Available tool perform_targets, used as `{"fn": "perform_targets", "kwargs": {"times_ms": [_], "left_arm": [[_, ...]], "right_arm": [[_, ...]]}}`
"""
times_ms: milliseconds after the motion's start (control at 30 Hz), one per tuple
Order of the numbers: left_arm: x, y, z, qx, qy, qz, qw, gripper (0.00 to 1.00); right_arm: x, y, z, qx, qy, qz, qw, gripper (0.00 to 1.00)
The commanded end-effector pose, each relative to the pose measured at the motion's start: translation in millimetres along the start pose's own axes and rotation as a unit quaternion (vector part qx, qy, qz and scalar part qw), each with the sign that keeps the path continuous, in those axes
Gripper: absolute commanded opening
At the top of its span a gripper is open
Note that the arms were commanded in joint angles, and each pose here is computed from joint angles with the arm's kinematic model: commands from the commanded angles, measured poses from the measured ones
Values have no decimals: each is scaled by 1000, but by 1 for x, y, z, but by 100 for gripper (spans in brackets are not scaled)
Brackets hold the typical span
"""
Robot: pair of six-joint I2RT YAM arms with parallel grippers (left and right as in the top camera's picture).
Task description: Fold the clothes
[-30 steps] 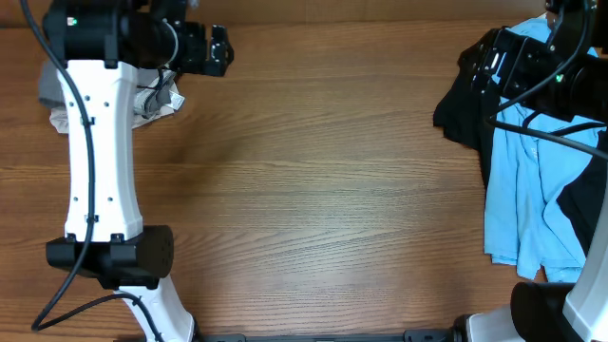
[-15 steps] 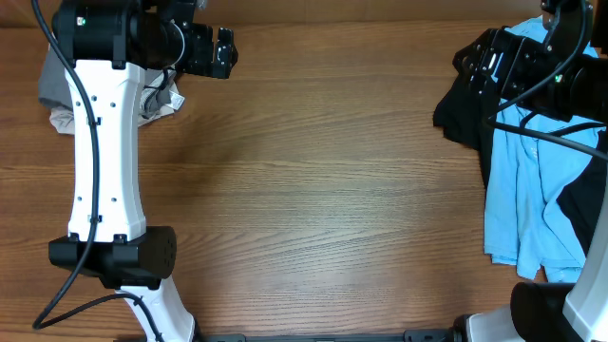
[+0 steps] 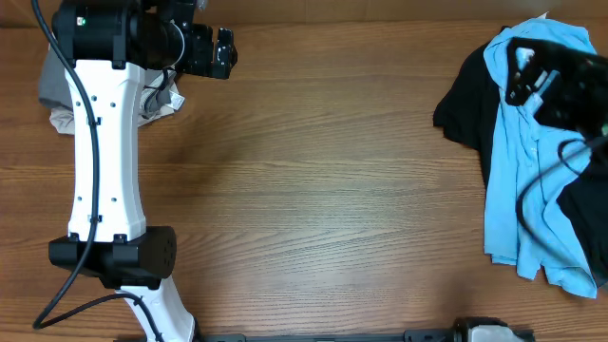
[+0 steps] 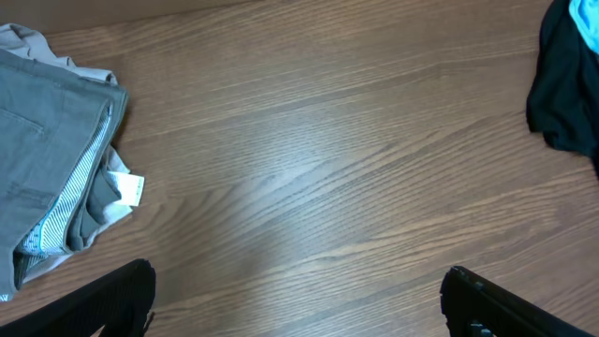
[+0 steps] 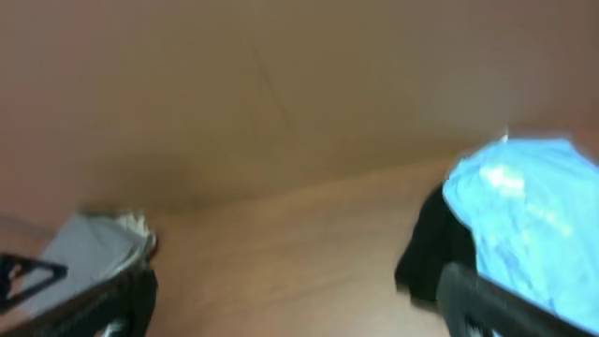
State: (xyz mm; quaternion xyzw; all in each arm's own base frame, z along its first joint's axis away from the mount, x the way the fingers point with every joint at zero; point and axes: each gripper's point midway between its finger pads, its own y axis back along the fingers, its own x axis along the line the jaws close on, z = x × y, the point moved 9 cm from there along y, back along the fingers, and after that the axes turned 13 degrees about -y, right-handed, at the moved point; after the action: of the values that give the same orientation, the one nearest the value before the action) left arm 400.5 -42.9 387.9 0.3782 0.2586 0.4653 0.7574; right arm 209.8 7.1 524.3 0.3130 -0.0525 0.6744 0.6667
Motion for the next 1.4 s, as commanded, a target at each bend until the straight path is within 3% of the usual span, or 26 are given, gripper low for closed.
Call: {"fn": "perform_targets", "kwargs": {"times_ms": [0,233,400,700,1367], "left_arm": [[-4,11,1,-13,-11,5,1000,100],[-4,11,1,-13,-11,5,1000,100],[-4,11,1,-13,-11,5,1000,100],[-4,11,1,-13,-11,5,1000,100],[-4,11,1,-13,-11,5,1000,100]], "right_arm": [[-16,-11,-24,-10,4,-6,1000,100],[-58,-33,-93,-69,15,27,997,100],[-84,-43,-152,-74,107,65,989,100],[-130,-48,-224,-135,115,79,981,100],[-171,-70,-290,-180,119,88,972,100]]}}
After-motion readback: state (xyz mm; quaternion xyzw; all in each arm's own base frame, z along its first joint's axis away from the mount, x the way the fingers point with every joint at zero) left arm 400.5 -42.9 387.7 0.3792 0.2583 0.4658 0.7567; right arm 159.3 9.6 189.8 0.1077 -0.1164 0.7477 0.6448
